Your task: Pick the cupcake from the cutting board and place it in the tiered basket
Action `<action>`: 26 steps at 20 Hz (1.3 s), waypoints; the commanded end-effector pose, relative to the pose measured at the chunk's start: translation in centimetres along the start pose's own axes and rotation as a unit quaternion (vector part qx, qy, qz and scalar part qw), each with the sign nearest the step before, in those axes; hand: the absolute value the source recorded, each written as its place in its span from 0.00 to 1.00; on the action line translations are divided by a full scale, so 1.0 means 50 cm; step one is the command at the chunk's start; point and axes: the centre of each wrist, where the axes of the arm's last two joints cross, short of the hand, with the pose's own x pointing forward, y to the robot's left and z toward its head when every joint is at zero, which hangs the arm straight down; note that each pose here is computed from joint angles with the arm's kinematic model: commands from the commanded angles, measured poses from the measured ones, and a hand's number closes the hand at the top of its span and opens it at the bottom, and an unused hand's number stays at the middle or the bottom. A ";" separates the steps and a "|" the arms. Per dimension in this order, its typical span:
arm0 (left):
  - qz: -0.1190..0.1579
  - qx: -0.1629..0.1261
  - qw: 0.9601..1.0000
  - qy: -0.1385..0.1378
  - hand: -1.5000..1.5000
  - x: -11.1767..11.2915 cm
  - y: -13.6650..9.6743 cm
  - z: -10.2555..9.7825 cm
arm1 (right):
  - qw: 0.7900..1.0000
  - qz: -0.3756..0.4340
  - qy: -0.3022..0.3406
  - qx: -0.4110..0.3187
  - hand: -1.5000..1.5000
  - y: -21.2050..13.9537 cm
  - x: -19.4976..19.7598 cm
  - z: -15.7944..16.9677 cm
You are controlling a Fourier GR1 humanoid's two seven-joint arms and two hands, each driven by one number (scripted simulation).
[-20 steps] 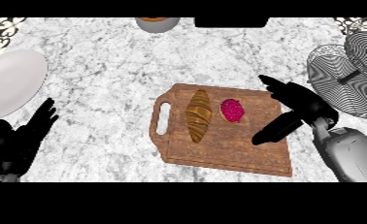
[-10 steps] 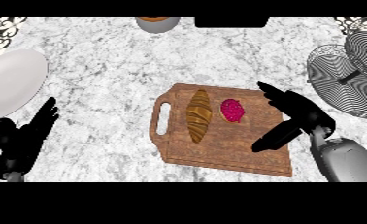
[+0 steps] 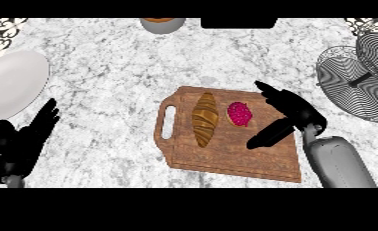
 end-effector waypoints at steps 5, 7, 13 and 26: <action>-0.004 0.000 1.000 0.010 0.50 -0.027 0.014 0.029 | 1.000 -0.003 0.004 -0.003 0.00 0.017 0.012 -0.056; 0.000 -0.006 1.000 0.009 0.50 -0.040 -0.001 0.008 | 1.000 -0.004 0.006 0.000 0.00 0.078 -0.023 -0.050; -0.004 -0.006 1.000 0.000 0.50 -0.018 0.012 -0.002 | 1.000 -0.007 0.008 0.011 0.00 0.070 0.003 -0.102; 0.003 -0.005 1.000 0.018 0.50 -0.059 0.001 -0.021 | 0.996 0.009 -0.083 -0.006 1.00 0.142 0.019 -0.103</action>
